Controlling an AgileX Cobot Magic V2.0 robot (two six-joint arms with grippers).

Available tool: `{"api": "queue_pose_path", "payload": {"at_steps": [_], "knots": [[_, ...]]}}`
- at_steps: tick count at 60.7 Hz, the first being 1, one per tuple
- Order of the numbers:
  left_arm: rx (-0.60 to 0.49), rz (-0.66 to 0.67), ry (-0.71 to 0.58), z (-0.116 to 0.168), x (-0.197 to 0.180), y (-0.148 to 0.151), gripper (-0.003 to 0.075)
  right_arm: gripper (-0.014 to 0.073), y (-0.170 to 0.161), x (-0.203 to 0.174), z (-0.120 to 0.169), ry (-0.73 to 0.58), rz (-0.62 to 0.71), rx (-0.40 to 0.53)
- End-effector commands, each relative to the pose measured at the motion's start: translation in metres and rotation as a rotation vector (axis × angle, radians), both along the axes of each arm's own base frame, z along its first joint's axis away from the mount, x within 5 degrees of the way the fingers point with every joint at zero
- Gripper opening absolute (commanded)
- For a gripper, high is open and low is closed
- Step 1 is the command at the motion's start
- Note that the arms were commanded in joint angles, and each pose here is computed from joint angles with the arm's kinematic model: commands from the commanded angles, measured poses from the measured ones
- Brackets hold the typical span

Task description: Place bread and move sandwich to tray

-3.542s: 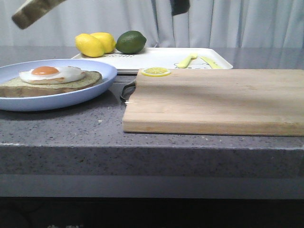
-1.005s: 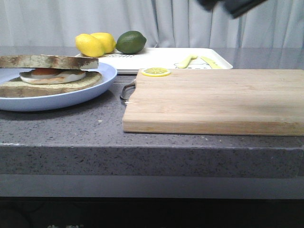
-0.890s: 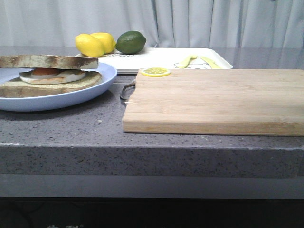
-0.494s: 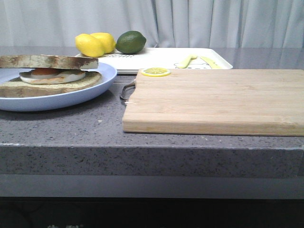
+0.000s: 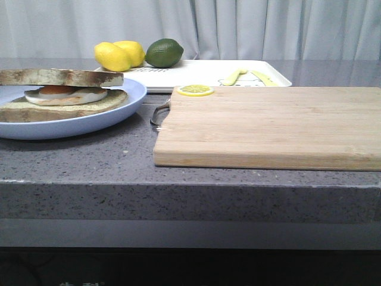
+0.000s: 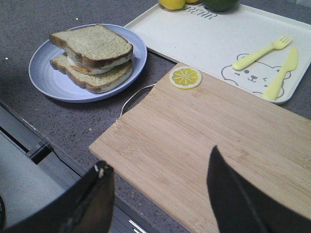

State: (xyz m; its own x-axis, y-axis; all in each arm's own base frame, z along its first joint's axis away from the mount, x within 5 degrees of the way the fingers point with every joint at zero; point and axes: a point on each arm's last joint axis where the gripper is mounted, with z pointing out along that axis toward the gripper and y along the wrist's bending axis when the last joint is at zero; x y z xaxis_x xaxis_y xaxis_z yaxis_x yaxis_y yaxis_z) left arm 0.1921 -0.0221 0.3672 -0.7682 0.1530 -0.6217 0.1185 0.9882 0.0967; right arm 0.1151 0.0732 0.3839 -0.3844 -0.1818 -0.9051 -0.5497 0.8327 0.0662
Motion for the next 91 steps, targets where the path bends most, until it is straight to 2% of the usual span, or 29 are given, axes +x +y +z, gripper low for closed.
{"api": "queue_pose_path", "payload": {"at_steps": [1, 11, 25, 62, 68, 88, 91], "knots": [[-0.033, 0.032, -0.011, 0.005, 0.022, 0.005, 0.0421, 0.0443, -0.001, 0.000, 0.013, -0.076, -0.014, 0.048], [-0.233, 0.000, 0.103, -0.018, 0.064, 0.015, 0.0421, 0.0443, -0.001, 0.000, 0.013, -0.075, -0.013, 0.048], [-0.443, -0.012, 0.142, -0.042, 0.097, 0.032, 0.0421, 0.0443, -0.001, 0.000, 0.013, -0.075, -0.013, 0.048], [-0.625, 0.038, 0.222, -0.093, 0.138, 0.038, 0.0412, 0.0443, -0.001, 0.000, 0.013, -0.077, -0.014, 0.049], [-0.663, 0.027, 0.233, -0.097, 0.141, 0.036, 0.0328, 0.0443, -0.001, 0.000, 0.013, -0.075, -0.013, 0.048], [-0.666, 0.027, 0.232, -0.097, 0.142, 0.036, -0.0022, 0.0443, -0.001, 0.000, 0.013, -0.075, -0.013, 0.048], [-0.666, 0.027, 0.232, -0.097, 0.142, 0.036, -0.0020, 0.0443, -0.001, 0.000, 0.013, -0.075, -0.013, 0.048]]}}
